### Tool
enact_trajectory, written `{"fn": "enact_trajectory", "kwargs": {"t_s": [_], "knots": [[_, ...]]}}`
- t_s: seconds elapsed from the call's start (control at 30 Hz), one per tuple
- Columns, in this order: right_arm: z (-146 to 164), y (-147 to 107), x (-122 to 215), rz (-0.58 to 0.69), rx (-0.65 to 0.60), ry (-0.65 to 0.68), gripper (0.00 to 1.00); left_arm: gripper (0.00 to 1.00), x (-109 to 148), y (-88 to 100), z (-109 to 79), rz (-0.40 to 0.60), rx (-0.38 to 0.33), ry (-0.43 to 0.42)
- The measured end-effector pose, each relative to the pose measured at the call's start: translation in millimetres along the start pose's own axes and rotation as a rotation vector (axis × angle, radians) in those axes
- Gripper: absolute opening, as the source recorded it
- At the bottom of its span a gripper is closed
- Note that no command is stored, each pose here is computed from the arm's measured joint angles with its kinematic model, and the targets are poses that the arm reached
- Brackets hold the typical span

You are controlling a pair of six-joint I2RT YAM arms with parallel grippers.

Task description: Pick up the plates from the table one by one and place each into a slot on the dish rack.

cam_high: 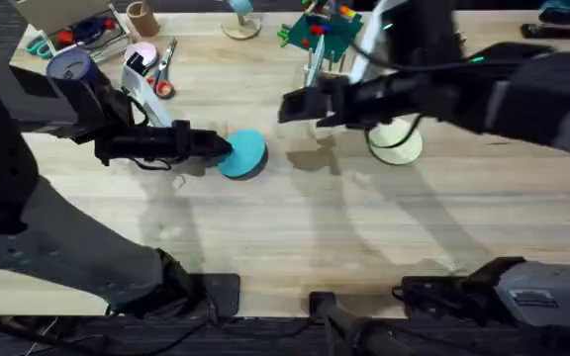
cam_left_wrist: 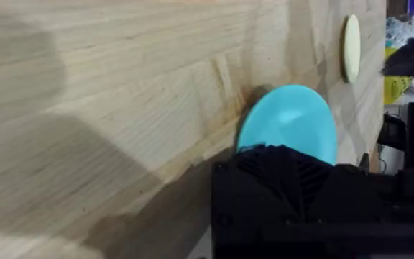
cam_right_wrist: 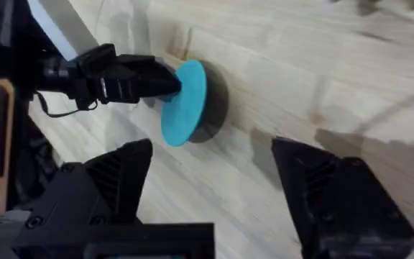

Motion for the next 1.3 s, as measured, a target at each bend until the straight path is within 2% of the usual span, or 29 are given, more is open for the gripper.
{"fn": "enact_trajectory", "kwargs": {"t_s": [0.43, 0.53, 0.8, 0.97, 1.3], "knots": [[15, -20, -71, 0.066, -0.091, 0.062, 0.995, 0.041, 0, 0.0, 0.0, 0.000, 0.000, 0.000], [24, -33, -90, 0.094, -0.125, 0.082, 0.995, 0.041, 0, 0.0, 0.0, 0.000, 0.000, 0.000], [33, -49, -104, 0.093, -0.183, 0.043, 0.994, 0.041, 0, 0.1, 0.0, 0.000, 0.000, 0.000], [47, -42, -109, 0.019, -0.151, 0.058, 0.992, 0.041, 0, 0.1, 0.0, 0.000, 0.000, 0.000], [42, -36, -112, -0.058, -0.217, -0.008, 0.988, 0.041, 0, 0.1, 0.1, 0.000, 0.000, 0.000]]}}
Point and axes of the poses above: each hand's point on the last joint's axis, 136 mm out from that joint toward the fingers, its own x axis back along the fingers, its own z axis along the line the jaws close on, y = z × x, the point moved 1 cm from there along x, back along the fingers, and after that the axes turned 4 degrees about -x, right-handed, at the moved point
